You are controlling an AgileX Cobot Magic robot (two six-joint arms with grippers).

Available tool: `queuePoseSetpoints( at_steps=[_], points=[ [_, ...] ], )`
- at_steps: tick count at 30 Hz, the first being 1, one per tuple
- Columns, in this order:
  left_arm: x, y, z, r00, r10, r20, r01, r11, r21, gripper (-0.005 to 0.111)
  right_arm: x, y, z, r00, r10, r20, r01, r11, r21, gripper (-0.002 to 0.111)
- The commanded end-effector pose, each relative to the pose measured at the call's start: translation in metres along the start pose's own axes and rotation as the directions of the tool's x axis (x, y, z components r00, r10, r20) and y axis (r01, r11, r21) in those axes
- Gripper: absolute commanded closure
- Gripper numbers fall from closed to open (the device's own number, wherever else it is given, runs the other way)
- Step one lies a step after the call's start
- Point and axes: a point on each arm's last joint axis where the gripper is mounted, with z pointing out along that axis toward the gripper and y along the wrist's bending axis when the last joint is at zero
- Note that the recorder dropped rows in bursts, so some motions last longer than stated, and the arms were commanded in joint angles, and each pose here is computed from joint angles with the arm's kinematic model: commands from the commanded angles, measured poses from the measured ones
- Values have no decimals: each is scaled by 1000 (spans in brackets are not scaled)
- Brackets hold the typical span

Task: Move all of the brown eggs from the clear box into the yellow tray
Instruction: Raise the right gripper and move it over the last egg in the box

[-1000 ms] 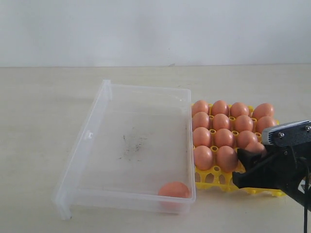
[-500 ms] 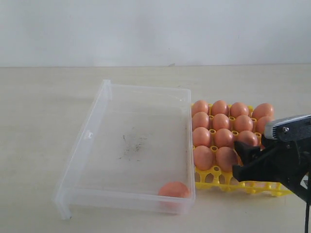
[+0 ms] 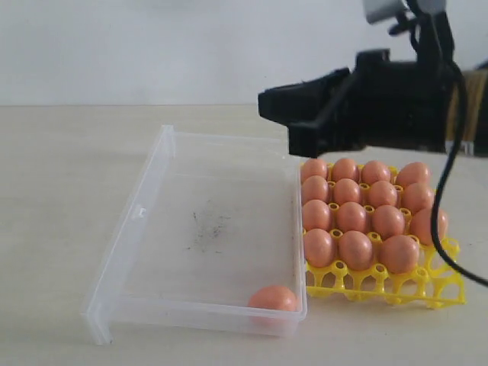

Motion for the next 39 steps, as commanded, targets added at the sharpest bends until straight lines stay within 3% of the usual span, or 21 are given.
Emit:
queuePoseSetpoints(
  at_steps=[1,5,8,12,14,16,18,20,21,23,24,25,26,27,28,31,32,34,36,38,39],
  points=[
    [1,0,0,1000,-18,1,18,1000,2,103,-46,1,15,984,-162,-73,172,968,184,109],
    [1,0,0,1000,-18,1,18,1000,2,103,-71,-16,9,976,-216,-20,204,886,416,109],
    [1,0,0,1000,-18,1,18,1000,2,103,-76,-30,0,949,-307,-76,294,764,574,109],
    [1,0,0,1000,-18,1,18,1000,2,103,-74,-52,-18,862,-359,-359,501,482,719,109],
    [1,0,0,1000,-18,1,18,1000,2,103,-71,-63,-33,771,-275,-574,636,307,708,109],
    [1,0,0,1000,-18,1,18,1000,2,103,-67,-69,-46,692,-142,-708,719,213,661,109],
    [1,0,0,1000,-18,1,18,1000,2,103,-60,-68,-48,656,-66,-751,738,262,622,109],
    [1,0,0,1000,-18,1,18,1000,2,103,-54,-63,-42,666,-17,-746,683,418,600,109],
    [1,0,0,1000,-18,1,18,1000,2,103,-51,-57,-35,696,12,-718,606,528,595,109],
    [1,0,0,1000,-18,1,18,1000,2,103,-45,-45,-13,737,84,-671,409,735,541,109],
    [1,0,0,1000,-18,1,18,1000,2,103,-42,-39,-3,733,97,-673,343,802,489,109],
    [1,0,0,1000,-18,1,18,1000,2,103,-36,-29,21,716,155,-681,168,908,383,109],
    [1,0,0,1000,-18,1,18,1000,2,103,-31,-26,35,694,197,-692,71,938,339,109],
    [1,0,0,1000,-18,1,18,1000,2,103,-18,-22,64,624,271,-733,-71,954,292,109],
    [1,0,0,1000,-18,1,18,1000,2,103,-15,-21,76,595,274,-755,-83,956,281,109],
    [1,0,0,1000,-18,1,18,1000,2,103,18,-20,133,379,281,-882,-26,956,293,109],
    [1,0,0,1000,-18,1,18,1000,2,103,19,-18,141,367,265,-892,-7,959,283,109],
    [1,0,0,1000,-18,1,18,1000,2,103,21,-5,173,375,75,-924,149,979,139,109],
    [1,0,0,1000,-18,1,18,1000,2,103,26,3,181,333,-78,-940,238,971,4,109],
    [1,0,0,1000,-18,1,18,1000,2,103,34,12,187,251,-255,-934,340,926,-161,109],
    [1,0,0,1000,-18,1,18,1000,2,103,36,12,189,179,-342,-923,428,871,-240,109]
  ],
)
